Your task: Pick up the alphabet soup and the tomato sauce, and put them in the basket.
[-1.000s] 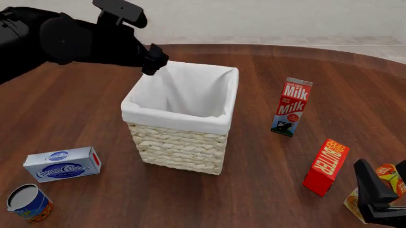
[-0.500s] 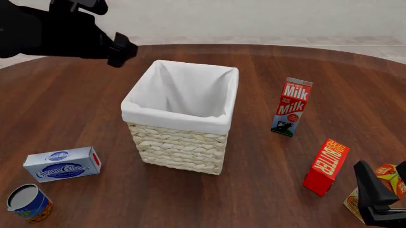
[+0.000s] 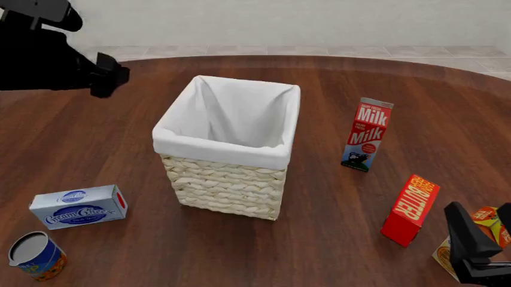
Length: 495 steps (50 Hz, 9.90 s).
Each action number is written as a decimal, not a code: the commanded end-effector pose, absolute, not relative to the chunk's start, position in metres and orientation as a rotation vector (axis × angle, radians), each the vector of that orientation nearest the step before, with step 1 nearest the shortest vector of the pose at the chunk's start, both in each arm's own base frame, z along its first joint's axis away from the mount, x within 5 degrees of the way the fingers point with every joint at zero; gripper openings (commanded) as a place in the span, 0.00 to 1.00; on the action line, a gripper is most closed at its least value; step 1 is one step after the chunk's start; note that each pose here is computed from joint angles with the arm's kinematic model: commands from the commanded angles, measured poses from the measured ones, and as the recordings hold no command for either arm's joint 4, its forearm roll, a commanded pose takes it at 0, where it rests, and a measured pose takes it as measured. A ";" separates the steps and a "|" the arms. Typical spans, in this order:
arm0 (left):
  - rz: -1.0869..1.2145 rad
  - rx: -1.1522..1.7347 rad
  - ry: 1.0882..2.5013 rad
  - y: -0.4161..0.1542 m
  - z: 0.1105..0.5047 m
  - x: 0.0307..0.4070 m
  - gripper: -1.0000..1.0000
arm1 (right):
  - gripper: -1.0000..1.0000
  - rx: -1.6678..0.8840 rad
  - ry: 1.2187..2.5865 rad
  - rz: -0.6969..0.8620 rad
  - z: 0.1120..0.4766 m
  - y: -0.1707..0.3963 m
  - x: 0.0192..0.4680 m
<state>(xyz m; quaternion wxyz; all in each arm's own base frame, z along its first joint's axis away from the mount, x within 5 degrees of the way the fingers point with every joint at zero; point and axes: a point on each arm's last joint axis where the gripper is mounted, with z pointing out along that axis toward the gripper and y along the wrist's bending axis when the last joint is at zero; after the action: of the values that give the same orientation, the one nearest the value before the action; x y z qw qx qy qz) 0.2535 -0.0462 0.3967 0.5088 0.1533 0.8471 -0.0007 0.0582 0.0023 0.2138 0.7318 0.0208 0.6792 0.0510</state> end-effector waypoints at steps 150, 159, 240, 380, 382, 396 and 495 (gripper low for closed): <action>0.258 -0.249 2.409 0.052 0.217 0.129 1.00 | 1.00 0.048 1.495 0.160 0.213 0.004 0.057; 0.262 -0.258 2.417 0.055 0.208 0.131 1.00 | 1.00 0.048 1.497 0.159 0.213 0.004 0.056; 0.250 -0.320 2.477 0.059 0.152 0.131 1.00 | 1.00 0.047 1.495 0.147 0.213 0.003 0.056; 0.186 0.154 2.127 0.014 0.355 0.160 0.00 | 1.00 0.030 1.491 0.135 0.213 0.004 0.056; 0.189 0.172 2.120 0.013 0.358 0.163 0.00 | 1.00 0.031 1.492 0.134 0.213 0.004 0.056; 0.205 0.235 2.060 0.009 0.380 0.174 0.00 | 1.00 0.027 1.490 0.130 0.213 0.004 0.056; -0.070 0.692 1.852 -0.125 0.396 0.287 0.00 | 1.00 0.026 1.478 0.121 0.215 0.003 0.056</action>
<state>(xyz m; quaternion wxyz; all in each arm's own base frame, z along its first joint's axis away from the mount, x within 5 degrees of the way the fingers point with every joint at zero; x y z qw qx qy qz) 0.2803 -0.1127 0.3992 0.5461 0.2754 0.7907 -0.0261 0.0559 0.0033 0.2147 0.7371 0.0112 0.6733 0.0559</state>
